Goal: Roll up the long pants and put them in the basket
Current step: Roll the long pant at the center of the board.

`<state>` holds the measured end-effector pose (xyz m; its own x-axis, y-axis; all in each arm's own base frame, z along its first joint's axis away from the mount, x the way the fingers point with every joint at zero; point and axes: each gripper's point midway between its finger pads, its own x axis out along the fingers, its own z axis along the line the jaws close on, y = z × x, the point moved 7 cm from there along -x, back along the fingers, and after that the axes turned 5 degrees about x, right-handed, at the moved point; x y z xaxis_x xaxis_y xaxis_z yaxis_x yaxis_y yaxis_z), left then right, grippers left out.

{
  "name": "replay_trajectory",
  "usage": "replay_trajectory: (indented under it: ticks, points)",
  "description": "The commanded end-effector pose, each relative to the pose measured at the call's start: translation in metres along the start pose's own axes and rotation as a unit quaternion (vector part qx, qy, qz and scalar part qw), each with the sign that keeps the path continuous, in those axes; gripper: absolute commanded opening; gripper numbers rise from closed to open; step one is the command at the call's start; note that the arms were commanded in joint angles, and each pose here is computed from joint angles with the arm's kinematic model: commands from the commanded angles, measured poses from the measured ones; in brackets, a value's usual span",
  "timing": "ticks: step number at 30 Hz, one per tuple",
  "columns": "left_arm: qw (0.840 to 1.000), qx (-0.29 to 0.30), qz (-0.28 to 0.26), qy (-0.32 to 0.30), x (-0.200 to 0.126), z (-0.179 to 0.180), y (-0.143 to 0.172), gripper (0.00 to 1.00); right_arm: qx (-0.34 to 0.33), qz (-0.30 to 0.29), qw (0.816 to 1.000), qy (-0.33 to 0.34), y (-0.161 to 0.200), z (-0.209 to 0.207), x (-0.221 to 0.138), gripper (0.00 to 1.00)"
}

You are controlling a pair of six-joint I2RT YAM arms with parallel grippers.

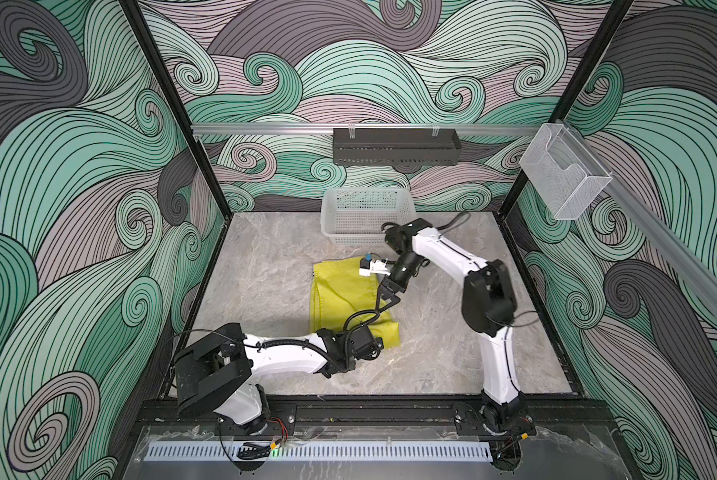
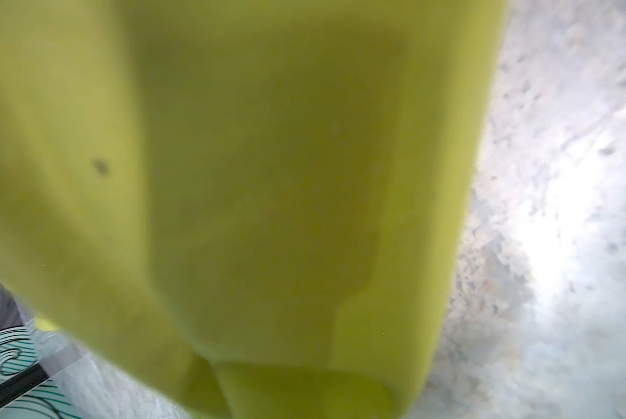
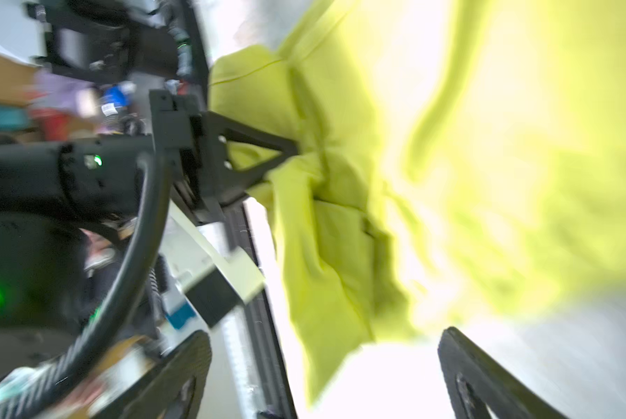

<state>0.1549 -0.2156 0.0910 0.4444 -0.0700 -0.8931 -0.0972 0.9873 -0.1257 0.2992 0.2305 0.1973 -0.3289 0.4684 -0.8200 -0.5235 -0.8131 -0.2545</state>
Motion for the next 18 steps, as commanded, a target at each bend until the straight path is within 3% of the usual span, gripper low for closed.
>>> replay_trajectory:
  ticks: [1, 4, 8, 11, 13, 18]
  points:
    - [0.992, -0.019, -0.017, 0.120, -0.016, -0.005, 0.004, 0.00, -0.034, -0.043, 0.988, 0.144, 0.006, 0.012, -0.014, 0.99]
    - [0.988, -0.039, -0.046, 0.139, -0.039, 0.013, 0.006, 0.00, -0.110, -0.106, 0.964, 0.217, 0.018, 0.033, -0.012, 0.99]
    - [0.977, -0.057, -0.068, 0.195, -0.062, 0.032, 0.013, 0.00, -0.248, -0.154, 0.894, 0.339, 0.029, 0.060, 0.017, 0.99]
    - [0.961, -0.061, -0.085, 0.254, -0.068, 0.041, 0.014, 0.00, -0.317, -0.173, 0.848, 0.389, 0.039, 0.072, 0.036, 0.99]
    - [0.950, -0.059, -0.082, 0.296, -0.064, 0.045, 0.014, 0.00, -0.346, -0.167, 0.832, 0.401, 0.044, 0.077, 0.046, 0.99]
    - [0.910, -0.045, -0.036, 0.410, -0.031, 0.037, 0.008, 0.00, -0.359, -0.146, 0.827, 0.406, 0.042, 0.084, 0.058, 0.99]
